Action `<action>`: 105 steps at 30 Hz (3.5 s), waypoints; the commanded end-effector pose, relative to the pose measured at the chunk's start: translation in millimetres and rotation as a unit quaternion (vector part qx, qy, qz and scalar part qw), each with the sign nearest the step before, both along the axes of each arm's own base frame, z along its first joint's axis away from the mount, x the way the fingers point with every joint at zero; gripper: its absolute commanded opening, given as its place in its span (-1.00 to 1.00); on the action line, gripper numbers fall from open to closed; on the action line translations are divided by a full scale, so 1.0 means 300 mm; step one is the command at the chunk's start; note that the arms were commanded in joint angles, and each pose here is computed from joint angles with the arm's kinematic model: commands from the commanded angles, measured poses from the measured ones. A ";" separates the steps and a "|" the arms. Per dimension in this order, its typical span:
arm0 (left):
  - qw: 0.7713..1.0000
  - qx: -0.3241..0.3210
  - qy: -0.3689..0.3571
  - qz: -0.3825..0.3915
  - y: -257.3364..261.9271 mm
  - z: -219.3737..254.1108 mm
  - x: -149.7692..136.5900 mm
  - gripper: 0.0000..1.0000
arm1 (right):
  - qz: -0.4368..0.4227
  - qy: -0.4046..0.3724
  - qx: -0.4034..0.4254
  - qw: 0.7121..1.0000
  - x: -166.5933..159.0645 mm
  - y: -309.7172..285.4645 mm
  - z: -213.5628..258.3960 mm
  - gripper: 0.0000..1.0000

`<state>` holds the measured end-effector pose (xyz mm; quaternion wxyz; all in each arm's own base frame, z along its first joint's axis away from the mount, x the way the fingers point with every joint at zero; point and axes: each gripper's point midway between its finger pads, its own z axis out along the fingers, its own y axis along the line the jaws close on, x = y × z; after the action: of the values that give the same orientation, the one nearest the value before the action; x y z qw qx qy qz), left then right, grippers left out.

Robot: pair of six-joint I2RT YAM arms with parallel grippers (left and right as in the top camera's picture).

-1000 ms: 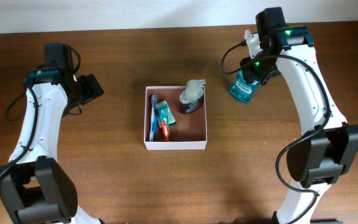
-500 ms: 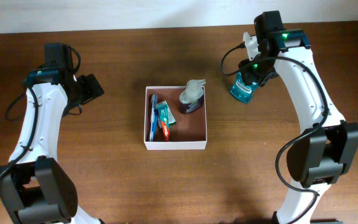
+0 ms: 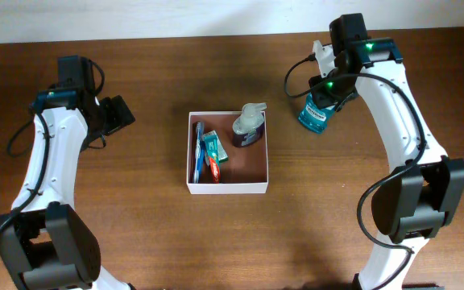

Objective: Pack container
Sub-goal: 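Close right gripper on the Listerine bottle cap, then lift the Listerine bottle and carry it over the pink box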

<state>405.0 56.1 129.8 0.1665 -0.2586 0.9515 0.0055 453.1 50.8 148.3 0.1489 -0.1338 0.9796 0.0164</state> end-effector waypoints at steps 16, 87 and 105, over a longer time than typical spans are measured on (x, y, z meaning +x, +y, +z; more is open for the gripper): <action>1.000 0.006 -0.017 0.000 0.009 0.045 0.007 0.99 | 0.006 0.001 0.010 1.000 0.004 0.007 -0.012 -0.19; 1.000 0.006 -0.017 0.000 0.009 0.045 0.007 0.99 | -0.086 0.006 0.088 0.992 -0.356 0.096 0.365 -0.46; 1.000 0.006 -0.017 0.000 0.009 0.045 0.007 0.99 | -0.042 0.013 0.097 0.994 -0.486 0.431 0.381 -0.46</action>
<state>404.9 56.0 129.7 0.1663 -0.2586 0.9515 0.0055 310.7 173.7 250.4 0.1279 -0.0962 0.9820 0.1001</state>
